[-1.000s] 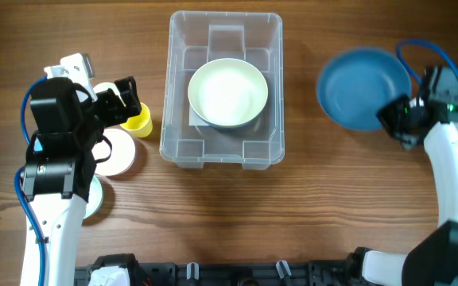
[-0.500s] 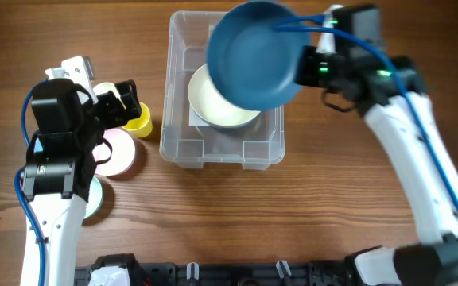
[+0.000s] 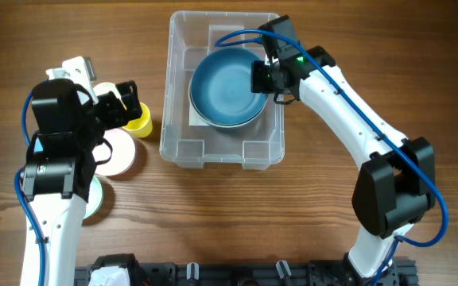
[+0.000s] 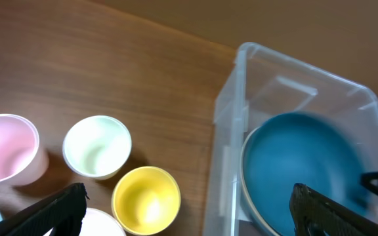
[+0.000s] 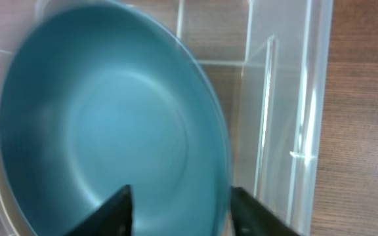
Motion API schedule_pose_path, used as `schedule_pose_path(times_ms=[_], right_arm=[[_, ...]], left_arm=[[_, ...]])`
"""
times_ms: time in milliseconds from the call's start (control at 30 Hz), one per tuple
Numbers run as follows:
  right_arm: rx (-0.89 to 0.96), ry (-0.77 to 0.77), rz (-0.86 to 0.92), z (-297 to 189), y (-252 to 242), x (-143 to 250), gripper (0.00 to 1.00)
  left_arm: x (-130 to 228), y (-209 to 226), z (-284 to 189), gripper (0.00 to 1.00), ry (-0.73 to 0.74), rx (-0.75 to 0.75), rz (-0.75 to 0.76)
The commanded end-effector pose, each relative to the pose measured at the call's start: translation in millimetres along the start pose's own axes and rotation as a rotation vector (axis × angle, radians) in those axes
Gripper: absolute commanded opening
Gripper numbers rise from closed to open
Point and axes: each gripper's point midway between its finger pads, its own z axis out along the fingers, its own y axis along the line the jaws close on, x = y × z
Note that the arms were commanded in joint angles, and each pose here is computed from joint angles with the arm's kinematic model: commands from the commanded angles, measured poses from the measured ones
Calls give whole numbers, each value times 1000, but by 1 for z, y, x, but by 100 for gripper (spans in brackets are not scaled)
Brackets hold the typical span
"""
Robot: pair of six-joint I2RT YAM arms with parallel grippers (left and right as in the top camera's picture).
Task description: Pack container
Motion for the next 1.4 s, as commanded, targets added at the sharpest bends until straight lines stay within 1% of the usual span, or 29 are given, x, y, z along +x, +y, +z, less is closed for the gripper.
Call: schedule_pose_path(times_ms=[0,100,167,233,300,367,467,600,667,733,767,800,833,867,933,1033,1067,1200,1333,1367], right_arm=[[6,-73,-16,-26,-1,-22,54],[26,-142,30,-66,-20,-37,56],[30,-187,85,-97,-36,-44,56],[48,-214,126,-125,-59,-46,56],[92,-220,189,-157,-93,-38,56],[128,-203,237,-170,-117,-29,56],[174,-164,293,-177,-144,-16,56],[208,-104,295,-173,-159,-3,56],[208,-104,292,-173,-159,-2,56],[207,-105,293,-173,-159,-3,55],[207,-105,293,-173,-159,-3,55],[207,-106,293,-172,-159,-3,55],[207,-107,293,-173,-159,-3,55],[207,-107,294,-173,-159,-3,55],[207,-107,298,-173,-159,-3,55],[207,-106,304,-173,-159,-3,55],[207,-104,304,-173,-159,-2,55],[207,-105,307,-173,-159,-2,55],[206,-104,306,-173,-159,-2,55],[203,-103,307,-172,-159,-2,55]], left_arm=[[-15,-25,-9,100,-35,129,2],[-13,-37,-17,99,1,140,18],[-9,-48,-21,99,27,121,59],[-4,-62,-24,100,53,115,145],[10,-90,-22,100,113,134,236],[26,-112,-15,100,173,176,281],[58,-142,3,100,283,221,351],[112,-160,33,98,446,224,424],[133,-162,41,91,514,227,441],[153,-167,42,74,585,255,451],[159,-168,43,64,605,257,457],[163,-169,44,58,615,257,462],[167,-170,45,55,625,256,467],[172,-170,48,50,638,254,472],[182,-169,54,34,669,241,479],[197,-163,65,30,717,217,481],[203,-160,69,25,737,207,483],[220,-154,79,21,788,184,487],[225,-155,91,23,786,185,488],[226,-157,96,24,776,191,491]])
